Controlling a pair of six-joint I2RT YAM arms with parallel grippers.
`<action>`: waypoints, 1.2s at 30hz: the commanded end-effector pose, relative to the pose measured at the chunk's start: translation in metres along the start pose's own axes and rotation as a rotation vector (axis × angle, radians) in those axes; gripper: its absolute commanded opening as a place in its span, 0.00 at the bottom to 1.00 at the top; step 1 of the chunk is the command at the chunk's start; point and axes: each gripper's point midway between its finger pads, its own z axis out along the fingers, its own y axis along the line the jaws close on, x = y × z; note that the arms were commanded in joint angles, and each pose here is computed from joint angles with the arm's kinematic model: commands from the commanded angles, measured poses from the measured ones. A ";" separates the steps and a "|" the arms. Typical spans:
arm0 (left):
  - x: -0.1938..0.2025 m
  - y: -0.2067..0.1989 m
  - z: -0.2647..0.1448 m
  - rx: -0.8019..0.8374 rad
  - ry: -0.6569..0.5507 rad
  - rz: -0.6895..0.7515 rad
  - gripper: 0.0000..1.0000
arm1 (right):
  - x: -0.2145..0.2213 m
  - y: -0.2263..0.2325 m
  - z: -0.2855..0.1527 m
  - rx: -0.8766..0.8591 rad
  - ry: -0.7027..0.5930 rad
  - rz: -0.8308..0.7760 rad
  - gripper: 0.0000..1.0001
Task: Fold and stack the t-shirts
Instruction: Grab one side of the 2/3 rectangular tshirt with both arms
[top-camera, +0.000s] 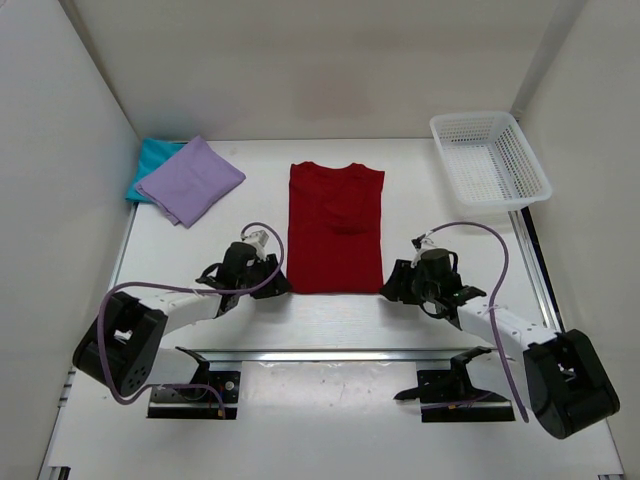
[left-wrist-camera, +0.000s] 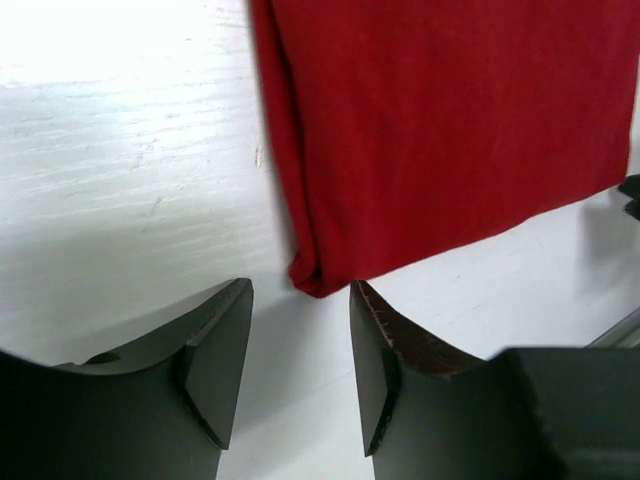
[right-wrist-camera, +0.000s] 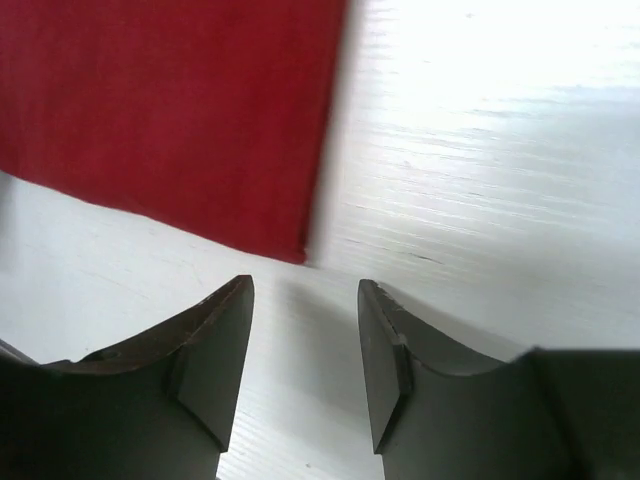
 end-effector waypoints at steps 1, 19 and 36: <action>0.004 0.006 0.005 -0.027 0.014 0.019 0.53 | -0.005 0.009 0.003 -0.069 -0.013 0.024 0.45; 0.008 -0.008 0.012 0.012 0.039 -0.025 0.00 | -0.008 0.025 0.024 -0.120 0.006 0.039 0.00; 0.077 -0.024 -0.091 0.116 0.128 -0.037 0.00 | 0.082 0.066 -0.064 -0.161 0.069 0.062 0.00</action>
